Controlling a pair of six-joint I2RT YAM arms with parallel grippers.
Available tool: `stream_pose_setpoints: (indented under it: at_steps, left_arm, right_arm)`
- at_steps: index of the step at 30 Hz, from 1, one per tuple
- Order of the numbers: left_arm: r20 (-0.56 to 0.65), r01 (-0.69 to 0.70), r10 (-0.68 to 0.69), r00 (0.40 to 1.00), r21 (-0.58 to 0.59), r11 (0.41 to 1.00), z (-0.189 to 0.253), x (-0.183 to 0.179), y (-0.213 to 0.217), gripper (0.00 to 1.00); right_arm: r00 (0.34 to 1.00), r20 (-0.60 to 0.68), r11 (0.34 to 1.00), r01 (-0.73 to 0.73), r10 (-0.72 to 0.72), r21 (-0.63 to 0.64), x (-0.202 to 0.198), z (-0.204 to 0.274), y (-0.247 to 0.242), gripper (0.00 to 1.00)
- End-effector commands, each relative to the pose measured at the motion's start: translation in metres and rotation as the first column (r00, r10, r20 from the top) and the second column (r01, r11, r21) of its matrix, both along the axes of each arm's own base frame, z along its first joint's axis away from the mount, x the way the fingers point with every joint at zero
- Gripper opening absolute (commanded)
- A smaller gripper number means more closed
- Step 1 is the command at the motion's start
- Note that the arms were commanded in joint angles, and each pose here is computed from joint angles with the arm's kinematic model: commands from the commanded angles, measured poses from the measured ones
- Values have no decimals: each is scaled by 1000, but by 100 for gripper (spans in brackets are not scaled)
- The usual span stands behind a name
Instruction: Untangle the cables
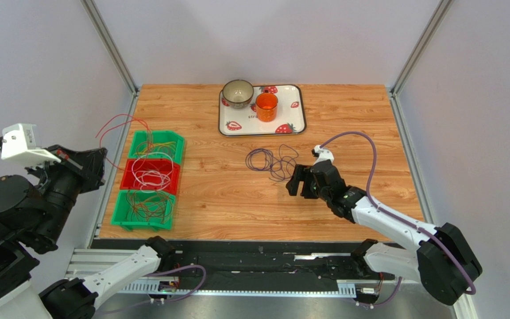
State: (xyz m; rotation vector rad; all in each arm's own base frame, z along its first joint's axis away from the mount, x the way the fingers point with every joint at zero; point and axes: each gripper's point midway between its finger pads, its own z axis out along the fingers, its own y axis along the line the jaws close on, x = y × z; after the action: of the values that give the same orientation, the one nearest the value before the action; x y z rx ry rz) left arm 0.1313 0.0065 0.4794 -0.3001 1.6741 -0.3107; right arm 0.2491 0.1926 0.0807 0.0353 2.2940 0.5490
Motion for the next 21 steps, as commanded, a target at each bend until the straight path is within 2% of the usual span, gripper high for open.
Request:
stream_pose_setpoints:
  at_steps: [1,7,13,21]
  left_arm:
    - [-105,-124,137,985,123,985,-34,-16,36,0]
    - [-154,-312,339,928,173,934,-66,-28,73,0]
    - [-170,-457,481,860,161,875,-90,-31,90,0]
    - [-152,-537,551,820,126,834,-104,-42,105,0]
  right_arm:
    - [999,51,1000,-5,4,24,12,20,7,80]
    - [999,48,1000,-11,10,25,11,20,7,80]
    - [999,47,1000,-12,11,26,10,20,7,80]
    - [999,51,999,-16,14,29,10,21,8,80]
